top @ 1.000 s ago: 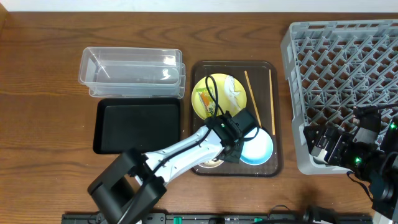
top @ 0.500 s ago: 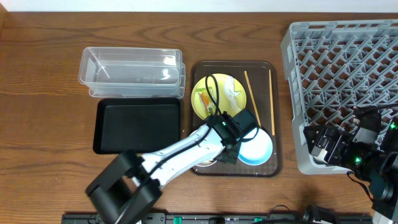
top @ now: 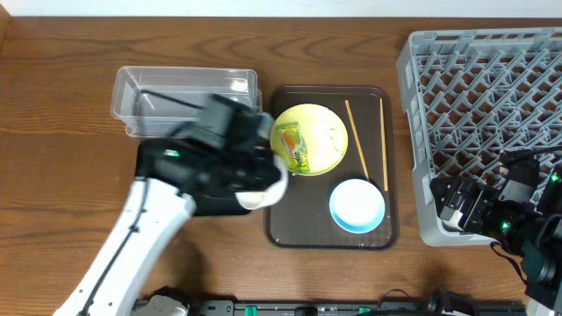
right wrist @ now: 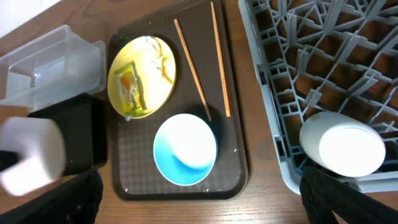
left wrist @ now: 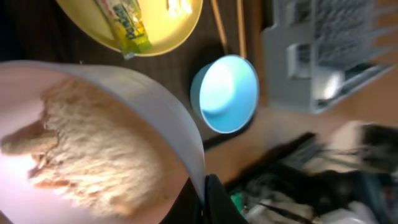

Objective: Sort waste into correct bins and load items into the dishwasher rack
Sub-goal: 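Tip the pink bowl over the black tray to dump the rice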

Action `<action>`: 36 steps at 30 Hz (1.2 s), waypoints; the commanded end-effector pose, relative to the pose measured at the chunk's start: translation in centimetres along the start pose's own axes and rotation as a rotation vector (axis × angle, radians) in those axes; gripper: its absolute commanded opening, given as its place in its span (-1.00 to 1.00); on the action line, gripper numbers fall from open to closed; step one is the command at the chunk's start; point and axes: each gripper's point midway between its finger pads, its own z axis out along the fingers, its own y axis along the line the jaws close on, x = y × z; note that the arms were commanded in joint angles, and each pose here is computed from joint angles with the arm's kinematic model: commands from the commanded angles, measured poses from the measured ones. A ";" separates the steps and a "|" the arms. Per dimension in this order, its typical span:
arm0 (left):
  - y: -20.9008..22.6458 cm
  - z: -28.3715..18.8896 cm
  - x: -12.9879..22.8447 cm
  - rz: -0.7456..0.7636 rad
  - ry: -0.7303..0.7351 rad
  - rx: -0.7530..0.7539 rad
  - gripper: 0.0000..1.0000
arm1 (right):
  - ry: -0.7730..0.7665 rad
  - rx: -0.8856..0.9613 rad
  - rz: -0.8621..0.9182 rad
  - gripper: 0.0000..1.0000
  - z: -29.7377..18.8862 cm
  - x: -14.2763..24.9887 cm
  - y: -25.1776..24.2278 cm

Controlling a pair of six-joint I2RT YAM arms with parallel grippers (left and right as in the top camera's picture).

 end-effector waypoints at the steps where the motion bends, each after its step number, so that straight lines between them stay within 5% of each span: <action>1: -0.6 -1.9 0.3 0.062 0.039 0.289 -0.88 | -0.011 0.009 -0.009 0.97 -0.2 -0.2 -0.1; 14: 6.0 -4.7 -2.2 -0.083 -0.189 0.724 -0.88 | -0.006 0.011 -0.006 0.97 -0.2 -0.1 -0.2; 23: 9.4 -3.3 -3.6 -0.245 -0.182 0.788 -0.88 | -0.007 0.014 -0.007 0.97 -0.2 -0.1 -0.2; 36: 10.5 -2.7 -4.3 -0.264 -0.192 0.810 -0.88 | -0.007 0.014 -0.007 0.97 -0.2 -0.1 -0.2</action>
